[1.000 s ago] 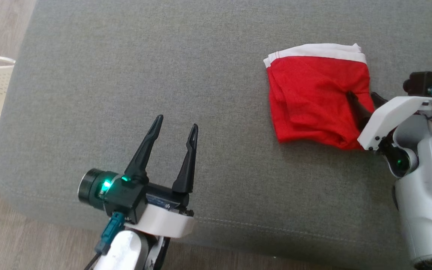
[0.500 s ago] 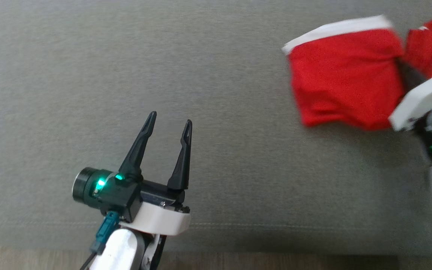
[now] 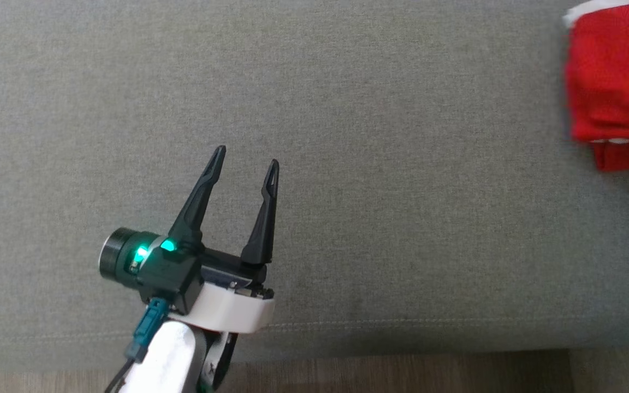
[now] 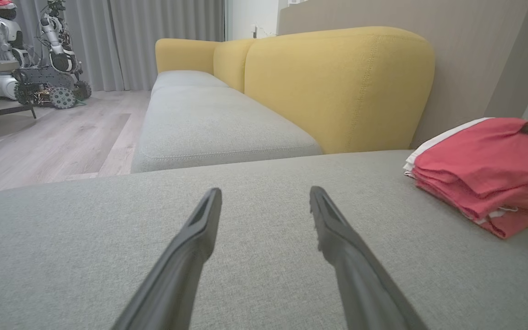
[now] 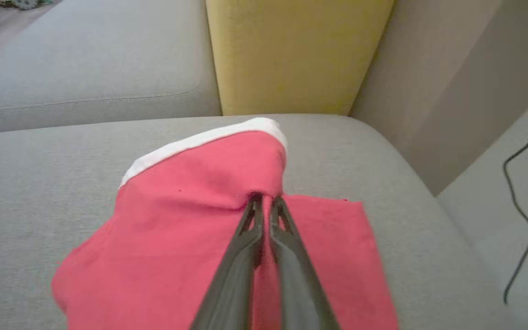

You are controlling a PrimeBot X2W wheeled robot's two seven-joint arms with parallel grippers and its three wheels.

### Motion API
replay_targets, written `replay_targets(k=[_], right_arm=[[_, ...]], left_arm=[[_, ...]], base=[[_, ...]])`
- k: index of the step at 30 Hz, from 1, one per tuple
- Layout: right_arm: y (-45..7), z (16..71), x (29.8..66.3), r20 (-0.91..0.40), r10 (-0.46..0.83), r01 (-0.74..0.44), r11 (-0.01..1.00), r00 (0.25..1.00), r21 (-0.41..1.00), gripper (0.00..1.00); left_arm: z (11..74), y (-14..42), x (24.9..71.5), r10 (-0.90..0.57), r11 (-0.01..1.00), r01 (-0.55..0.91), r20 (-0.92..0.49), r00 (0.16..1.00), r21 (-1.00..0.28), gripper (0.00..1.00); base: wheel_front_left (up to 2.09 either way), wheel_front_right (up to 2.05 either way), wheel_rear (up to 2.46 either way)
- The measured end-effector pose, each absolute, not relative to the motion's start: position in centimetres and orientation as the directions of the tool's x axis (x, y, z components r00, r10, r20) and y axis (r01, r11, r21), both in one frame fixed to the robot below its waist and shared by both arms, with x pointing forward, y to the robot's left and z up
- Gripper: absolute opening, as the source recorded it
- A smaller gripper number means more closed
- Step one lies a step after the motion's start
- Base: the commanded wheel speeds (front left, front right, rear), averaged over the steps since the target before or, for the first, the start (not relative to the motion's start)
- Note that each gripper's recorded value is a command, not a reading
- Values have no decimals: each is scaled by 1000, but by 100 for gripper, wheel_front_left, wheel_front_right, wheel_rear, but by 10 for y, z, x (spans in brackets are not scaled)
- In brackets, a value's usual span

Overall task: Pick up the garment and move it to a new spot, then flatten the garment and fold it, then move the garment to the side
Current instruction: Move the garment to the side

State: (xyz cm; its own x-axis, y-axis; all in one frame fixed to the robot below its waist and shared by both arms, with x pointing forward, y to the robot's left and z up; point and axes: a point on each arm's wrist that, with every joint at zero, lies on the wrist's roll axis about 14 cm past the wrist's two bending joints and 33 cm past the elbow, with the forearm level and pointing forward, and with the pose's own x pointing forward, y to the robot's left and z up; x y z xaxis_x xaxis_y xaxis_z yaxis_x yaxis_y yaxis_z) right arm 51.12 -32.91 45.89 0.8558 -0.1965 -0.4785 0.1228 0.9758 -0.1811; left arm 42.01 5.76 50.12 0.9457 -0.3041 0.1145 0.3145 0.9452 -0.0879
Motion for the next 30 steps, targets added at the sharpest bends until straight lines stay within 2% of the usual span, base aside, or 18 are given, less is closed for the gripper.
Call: replay_targets(k=[3, 7, 10, 15, 20, 25, 30], right_arm=[[-344, 473, 512, -433, -260, 169, 956, 863, -238, 100], [-339, 500, 516, -314, -285, 190, 935, 905, -300, 100], [-312, 515, 517, -222, -231, 166, 946, 947, -277, 100], [-248, 521, 507, -121, -72, 48, 980, 990, -194, 100], [-181, 530, 473, 13, 100, -99, 992, 995, -73, 100], [-157, 537, 432, 146, 136, -140, 990, 980, 23, 100], [-147, 529, 393, 149, 155, -164, 985, 977, 48, 100]], left_arm=[[501, 60, 421, -299, 947, 309, 114, 948, -85, 100], [505, 63, 419, -293, 950, 303, 121, 948, -77, 100], [513, 65, 416, -285, 953, 296, 140, 948, -69, 100], [524, 78, 409, -229, 964, 246, 156, 961, -104, 100], [529, 91, 389, -174, 967, 198, 151, 973, -162, 100], [542, 105, 370, -115, 977, 144, 181, 977, -157, 100], [544, 118, 345, -79, 982, 107, 183, 980, -153, 100]], base=[[0, 0, 0], [0, 0, 0], [0, 0, 0], [0, 0, 0], [0, 0, 0], [0, 0, 0], [0, 0, 0]])
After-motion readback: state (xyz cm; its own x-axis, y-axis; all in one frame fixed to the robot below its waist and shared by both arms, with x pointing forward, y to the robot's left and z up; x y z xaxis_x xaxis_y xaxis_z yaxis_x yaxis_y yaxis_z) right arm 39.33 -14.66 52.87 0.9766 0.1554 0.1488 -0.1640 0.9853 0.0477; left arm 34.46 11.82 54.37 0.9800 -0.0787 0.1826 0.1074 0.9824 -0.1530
